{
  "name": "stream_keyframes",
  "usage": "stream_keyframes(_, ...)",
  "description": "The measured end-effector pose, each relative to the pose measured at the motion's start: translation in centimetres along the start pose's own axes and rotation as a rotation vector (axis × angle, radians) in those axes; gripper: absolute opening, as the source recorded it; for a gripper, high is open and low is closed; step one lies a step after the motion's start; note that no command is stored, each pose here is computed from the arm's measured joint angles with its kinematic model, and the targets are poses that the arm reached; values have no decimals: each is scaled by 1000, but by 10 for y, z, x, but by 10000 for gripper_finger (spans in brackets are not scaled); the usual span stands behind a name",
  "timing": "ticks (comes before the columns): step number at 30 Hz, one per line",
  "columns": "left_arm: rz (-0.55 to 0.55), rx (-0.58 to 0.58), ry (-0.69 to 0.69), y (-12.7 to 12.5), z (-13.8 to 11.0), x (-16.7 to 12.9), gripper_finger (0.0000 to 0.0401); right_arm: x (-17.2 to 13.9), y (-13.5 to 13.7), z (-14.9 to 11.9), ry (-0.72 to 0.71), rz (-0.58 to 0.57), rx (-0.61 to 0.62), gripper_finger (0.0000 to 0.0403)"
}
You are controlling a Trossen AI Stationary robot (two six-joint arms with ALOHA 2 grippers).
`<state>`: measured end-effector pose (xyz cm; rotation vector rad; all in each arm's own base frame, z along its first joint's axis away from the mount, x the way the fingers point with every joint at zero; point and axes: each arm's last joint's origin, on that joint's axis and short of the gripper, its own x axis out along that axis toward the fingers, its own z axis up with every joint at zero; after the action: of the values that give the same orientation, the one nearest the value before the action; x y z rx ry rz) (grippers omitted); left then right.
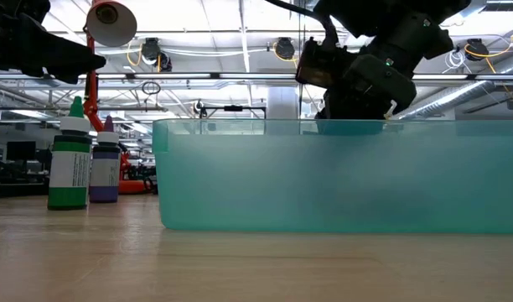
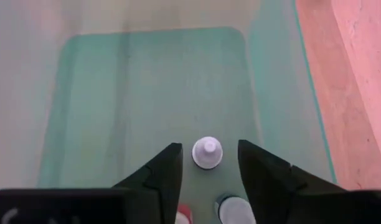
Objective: Pick & Place food coloring
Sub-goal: Put the small orange food coloring bottle into the green bin
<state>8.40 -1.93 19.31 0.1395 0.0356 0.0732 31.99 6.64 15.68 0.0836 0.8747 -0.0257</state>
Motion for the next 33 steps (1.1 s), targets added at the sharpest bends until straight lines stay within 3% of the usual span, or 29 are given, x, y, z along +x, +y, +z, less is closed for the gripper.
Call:
stream_keyframes(5, 0, 0, 0, 0, 0, 0, 186, -29, -1, 13, -80, 20, -7, 150)
stream_keyframes(11, 0, 0, 0, 0, 0, 0, 186, -109, -7, 27, -232, 45, -65, 144)
stream_keyframes(18, 0, 0, 0, 0, 0, 0, 186, -190, -23, 8, -390, 65, -45, 145)
stream_keyframes(23, 0, 0, 0, 0, 0, 0, 186, -189, -40, -38, -529, -105, -113, 140)
stream_keyframes(27, 0, -1, -2, 0, 0, 0, 186, -174, -55, -75, -667, -320, -61, 135)
stream_keyframes(33, 0, -3, -7, 0, 1, 0, 186, -157, -65, -115, -708, -321, -11, 138)
